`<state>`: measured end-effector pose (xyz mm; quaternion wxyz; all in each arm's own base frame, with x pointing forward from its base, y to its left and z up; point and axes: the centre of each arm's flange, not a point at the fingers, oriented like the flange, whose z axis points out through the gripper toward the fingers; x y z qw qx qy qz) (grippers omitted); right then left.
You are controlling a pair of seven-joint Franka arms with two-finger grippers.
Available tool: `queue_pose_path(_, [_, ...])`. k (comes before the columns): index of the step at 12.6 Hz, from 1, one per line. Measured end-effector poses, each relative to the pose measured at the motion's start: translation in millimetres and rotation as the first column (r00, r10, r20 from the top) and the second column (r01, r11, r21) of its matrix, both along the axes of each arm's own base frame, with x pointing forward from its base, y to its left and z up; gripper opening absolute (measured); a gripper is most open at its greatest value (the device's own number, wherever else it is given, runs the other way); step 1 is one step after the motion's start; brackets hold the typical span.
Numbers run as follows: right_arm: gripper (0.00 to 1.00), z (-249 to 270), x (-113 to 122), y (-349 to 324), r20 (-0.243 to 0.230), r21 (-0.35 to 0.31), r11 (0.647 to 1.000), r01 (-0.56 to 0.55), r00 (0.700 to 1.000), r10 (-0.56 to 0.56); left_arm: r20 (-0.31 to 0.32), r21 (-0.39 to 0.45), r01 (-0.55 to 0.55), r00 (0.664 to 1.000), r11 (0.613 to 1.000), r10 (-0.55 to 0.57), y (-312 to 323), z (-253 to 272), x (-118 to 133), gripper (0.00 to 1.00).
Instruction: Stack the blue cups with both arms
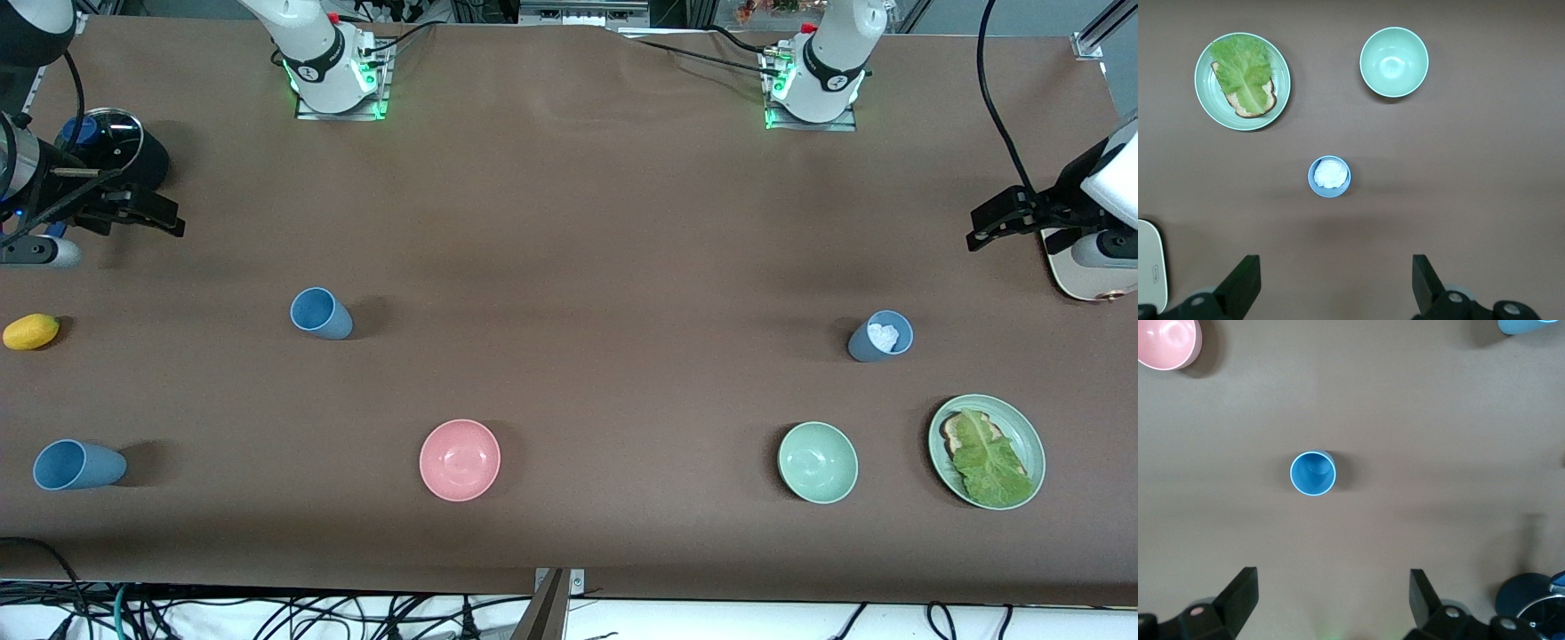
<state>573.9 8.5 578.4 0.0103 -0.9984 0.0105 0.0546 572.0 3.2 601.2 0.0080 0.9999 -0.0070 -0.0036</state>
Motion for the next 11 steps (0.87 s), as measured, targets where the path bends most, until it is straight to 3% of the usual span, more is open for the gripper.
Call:
queue_pose_path(5, [1.0,-13.2,7.7,0.8,-0.01,0.008,1.0,0.001,1.0,-0.001,0.0,0.0,0.0,1.0,1.0,0.0,-0.1,0.2,0.0,1.0])
queue_pose_path(11, [1.0,-85.5,40.0,12.2,-0.125,0.009,1.0,-0.023,0.992,0.024,0.0,0.0,0.001,1.0,1.0,-0.001,-0.7,0.5,0.1,1.0])
